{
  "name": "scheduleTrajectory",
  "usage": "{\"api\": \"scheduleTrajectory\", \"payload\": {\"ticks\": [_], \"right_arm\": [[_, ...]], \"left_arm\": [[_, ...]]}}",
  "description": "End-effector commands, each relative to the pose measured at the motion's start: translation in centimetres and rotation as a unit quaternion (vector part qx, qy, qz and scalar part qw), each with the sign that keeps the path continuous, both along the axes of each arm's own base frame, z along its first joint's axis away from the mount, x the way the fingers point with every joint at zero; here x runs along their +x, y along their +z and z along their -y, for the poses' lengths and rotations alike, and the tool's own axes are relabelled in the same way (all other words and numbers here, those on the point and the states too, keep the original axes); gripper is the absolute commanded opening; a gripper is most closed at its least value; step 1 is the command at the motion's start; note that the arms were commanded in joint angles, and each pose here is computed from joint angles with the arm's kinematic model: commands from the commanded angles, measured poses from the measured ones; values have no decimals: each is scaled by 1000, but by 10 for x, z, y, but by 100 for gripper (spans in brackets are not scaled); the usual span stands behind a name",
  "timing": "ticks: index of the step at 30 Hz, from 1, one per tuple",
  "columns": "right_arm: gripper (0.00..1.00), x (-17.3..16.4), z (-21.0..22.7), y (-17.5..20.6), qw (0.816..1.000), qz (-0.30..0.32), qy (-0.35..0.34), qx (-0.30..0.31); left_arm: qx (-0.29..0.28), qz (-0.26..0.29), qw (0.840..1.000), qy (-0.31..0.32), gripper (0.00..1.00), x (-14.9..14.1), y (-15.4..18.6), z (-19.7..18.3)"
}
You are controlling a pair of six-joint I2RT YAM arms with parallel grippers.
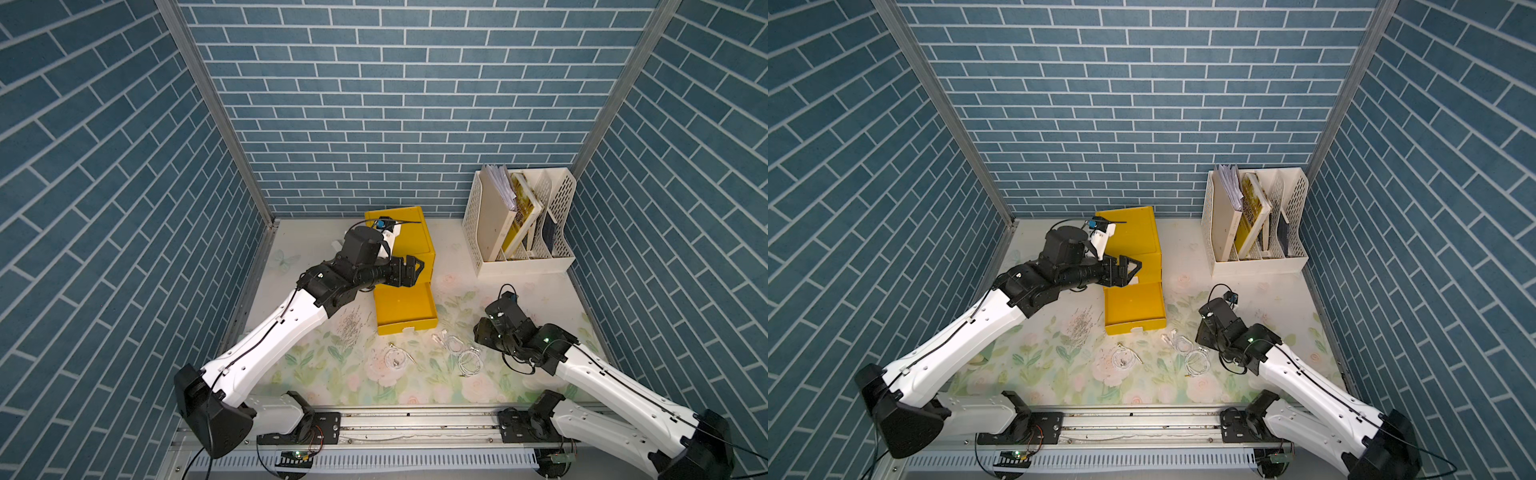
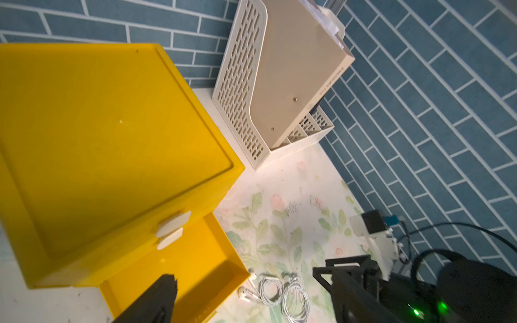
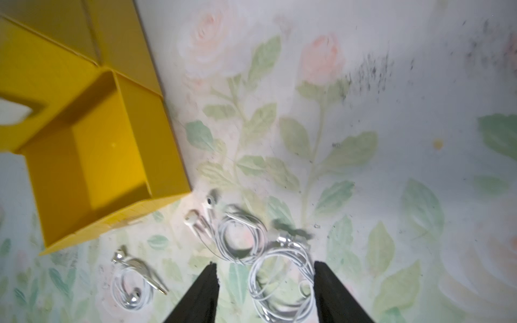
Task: Place the wired earphones into the drawer by color
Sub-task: Pick up the wired earphones from the center of the board.
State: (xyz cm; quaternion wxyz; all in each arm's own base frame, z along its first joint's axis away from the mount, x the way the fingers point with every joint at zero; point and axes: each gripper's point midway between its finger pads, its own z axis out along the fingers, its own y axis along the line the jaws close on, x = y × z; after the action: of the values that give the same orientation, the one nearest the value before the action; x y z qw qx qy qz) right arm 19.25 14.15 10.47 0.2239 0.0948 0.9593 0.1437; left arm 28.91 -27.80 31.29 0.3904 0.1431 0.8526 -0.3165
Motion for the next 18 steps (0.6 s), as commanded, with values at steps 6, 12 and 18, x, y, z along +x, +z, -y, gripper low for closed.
{"api": "scheduleTrajectory", "payload": {"ticks": [6, 12, 18], "right_arm": [[55, -34, -9, -24, 992, -78, 103, 4], [52, -44, 4, -40, 987, -108, 110, -36], [49, -51, 7, -54, 984, -126, 120, -46]], "left_arm": [[-6, -4, 1000, 17, 91, -30, -9, 0], [-11, -18, 1000, 15, 91, -40, -25, 4], [-16, -24, 1000, 13, 91, -45, -32, 7]]}}
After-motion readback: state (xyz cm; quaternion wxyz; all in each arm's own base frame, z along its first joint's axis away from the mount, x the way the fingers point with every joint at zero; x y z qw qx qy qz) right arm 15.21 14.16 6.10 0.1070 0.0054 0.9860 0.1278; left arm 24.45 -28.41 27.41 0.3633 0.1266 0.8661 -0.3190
